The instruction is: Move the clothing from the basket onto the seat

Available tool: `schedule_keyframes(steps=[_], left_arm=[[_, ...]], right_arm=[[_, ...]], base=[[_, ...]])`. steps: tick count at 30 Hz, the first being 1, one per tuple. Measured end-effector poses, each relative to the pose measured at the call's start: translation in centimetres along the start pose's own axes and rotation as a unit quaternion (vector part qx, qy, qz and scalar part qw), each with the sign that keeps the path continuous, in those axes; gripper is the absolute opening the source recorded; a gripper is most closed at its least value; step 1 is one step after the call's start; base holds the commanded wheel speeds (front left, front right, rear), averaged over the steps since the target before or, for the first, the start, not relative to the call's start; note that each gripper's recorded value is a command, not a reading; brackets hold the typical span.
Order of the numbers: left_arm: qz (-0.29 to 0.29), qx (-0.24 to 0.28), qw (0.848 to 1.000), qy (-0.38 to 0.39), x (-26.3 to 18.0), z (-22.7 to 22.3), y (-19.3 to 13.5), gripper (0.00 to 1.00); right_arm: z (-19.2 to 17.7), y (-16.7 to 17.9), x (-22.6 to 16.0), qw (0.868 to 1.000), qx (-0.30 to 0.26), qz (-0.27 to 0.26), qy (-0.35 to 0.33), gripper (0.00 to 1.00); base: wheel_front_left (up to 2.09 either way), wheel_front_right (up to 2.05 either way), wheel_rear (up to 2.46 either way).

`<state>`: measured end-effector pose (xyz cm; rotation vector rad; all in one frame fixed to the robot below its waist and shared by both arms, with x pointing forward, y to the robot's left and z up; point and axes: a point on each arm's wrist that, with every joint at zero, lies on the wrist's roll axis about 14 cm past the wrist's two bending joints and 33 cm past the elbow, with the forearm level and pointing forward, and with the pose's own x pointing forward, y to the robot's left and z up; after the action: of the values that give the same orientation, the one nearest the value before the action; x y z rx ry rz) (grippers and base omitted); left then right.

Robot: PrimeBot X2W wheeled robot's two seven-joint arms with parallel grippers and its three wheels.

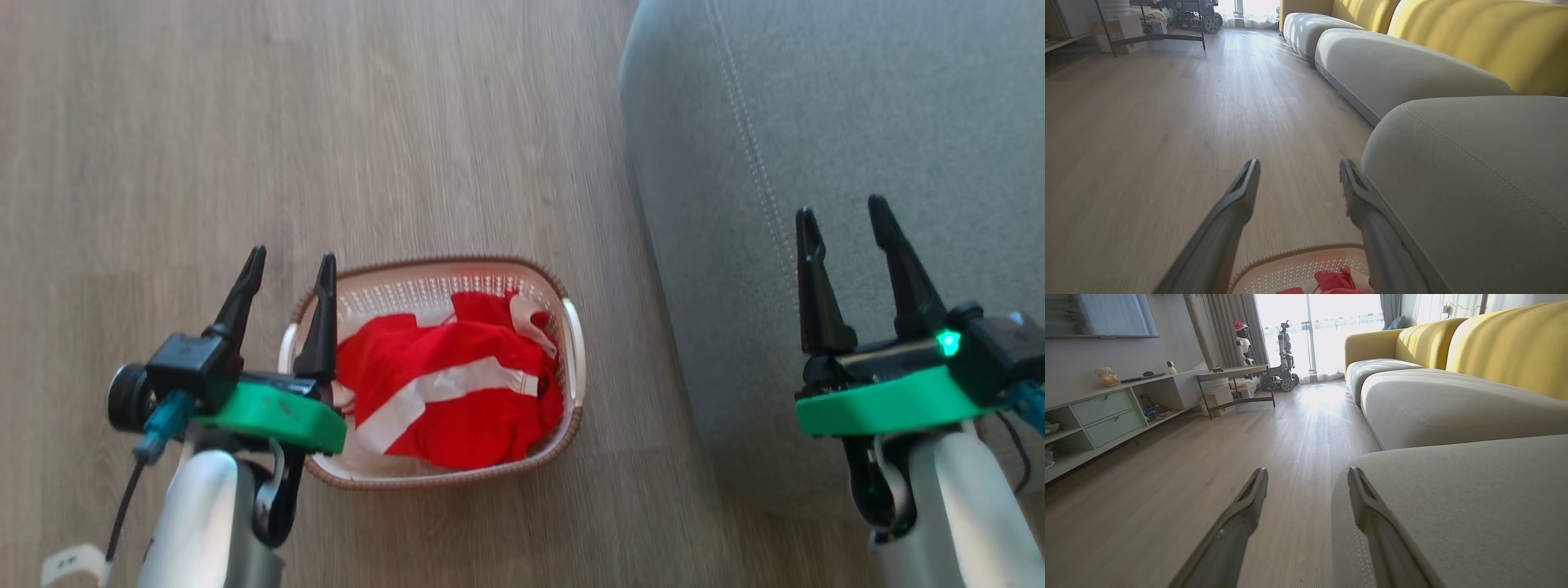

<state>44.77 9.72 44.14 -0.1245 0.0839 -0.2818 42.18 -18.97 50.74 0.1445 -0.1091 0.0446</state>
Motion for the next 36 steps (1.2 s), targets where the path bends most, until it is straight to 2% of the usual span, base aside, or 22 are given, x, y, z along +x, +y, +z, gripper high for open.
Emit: schedule_keyframes(steps=[11,18,25,36], left_arm=[[-0.011,-0.014,0.997,0.079,4.0,-6.4,0.4,1.00],[-0.022,-0.028,0.982,0.185,5.3,-12.5,0.4,1.00],[-0.029,-0.043,0.957,0.285,5.3,-17.8,0.1,1.00],[-0.066,-0.065,0.910,0.404,4.5,-23.9,-2.6,1.00]], right_arm=[[-1.8,-0.6,2.9,1.000,0.009,-0.005,0.006,1.00],[-3.8,0.0,4.8,1.000,0.011,0.008,0.017,1.00],[-5.5,-0.2,5.7,0.999,0.011,0.010,0.029,1.00],[-6.4,0.5,7.7,0.999,0.008,0.028,0.020,1.00]], base=[[0.00,0.00,0.00],[0.00,0.00,0.00],[0.00,0.00,0.00],[0.00,0.00,0.00]])
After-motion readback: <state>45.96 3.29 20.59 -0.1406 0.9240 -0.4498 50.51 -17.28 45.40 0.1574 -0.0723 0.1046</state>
